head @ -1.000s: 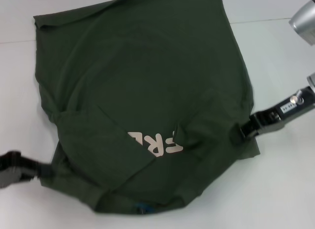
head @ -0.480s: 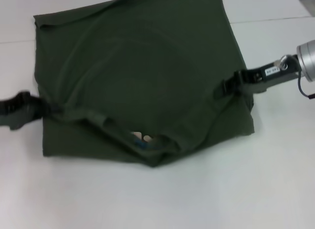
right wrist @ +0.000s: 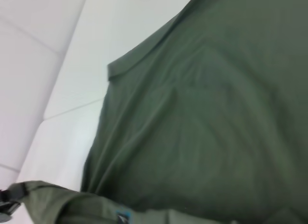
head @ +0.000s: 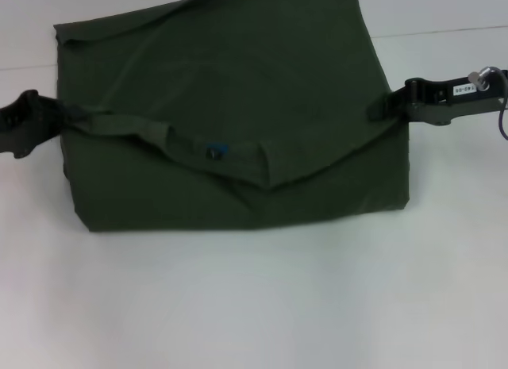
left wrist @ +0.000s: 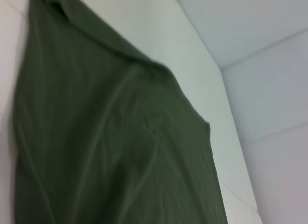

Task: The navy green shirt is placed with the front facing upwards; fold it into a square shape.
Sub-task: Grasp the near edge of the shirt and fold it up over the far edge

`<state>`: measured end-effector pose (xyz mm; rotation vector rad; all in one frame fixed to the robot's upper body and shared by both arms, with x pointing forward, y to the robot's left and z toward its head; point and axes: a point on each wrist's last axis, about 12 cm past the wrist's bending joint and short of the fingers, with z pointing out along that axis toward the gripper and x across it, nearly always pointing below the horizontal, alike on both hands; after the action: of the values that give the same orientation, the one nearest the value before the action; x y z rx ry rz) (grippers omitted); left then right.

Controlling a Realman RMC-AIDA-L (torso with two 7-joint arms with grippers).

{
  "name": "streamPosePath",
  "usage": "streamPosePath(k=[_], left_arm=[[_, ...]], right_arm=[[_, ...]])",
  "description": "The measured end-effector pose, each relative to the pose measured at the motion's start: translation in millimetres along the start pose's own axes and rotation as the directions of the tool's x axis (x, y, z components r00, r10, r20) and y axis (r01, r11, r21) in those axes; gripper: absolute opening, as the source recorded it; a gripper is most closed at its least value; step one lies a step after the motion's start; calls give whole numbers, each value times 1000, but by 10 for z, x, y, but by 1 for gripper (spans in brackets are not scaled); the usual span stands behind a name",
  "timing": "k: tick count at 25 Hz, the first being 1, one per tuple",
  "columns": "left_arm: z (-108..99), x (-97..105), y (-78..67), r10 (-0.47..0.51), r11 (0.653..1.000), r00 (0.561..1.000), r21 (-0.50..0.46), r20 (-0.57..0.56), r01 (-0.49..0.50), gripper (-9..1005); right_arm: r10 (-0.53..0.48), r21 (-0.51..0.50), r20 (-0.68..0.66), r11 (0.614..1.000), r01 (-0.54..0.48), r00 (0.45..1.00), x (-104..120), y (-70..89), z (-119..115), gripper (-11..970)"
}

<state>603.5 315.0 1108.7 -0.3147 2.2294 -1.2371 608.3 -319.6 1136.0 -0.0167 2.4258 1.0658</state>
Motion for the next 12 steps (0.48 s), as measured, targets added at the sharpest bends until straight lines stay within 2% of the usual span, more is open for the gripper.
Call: streamPosePath(k=[7, 12], left_arm=[[95, 7, 72, 8, 998, 999, -58, 44, -6, 26], [137, -11, 38, 28, 998, 999, -49, 46, -25, 26]], right_arm=[[-10, 47, 61, 999, 7, 998, -34, -58, 49, 39], [-15, 49, 84, 999, 10, 996, -32, -31, 161, 40]])
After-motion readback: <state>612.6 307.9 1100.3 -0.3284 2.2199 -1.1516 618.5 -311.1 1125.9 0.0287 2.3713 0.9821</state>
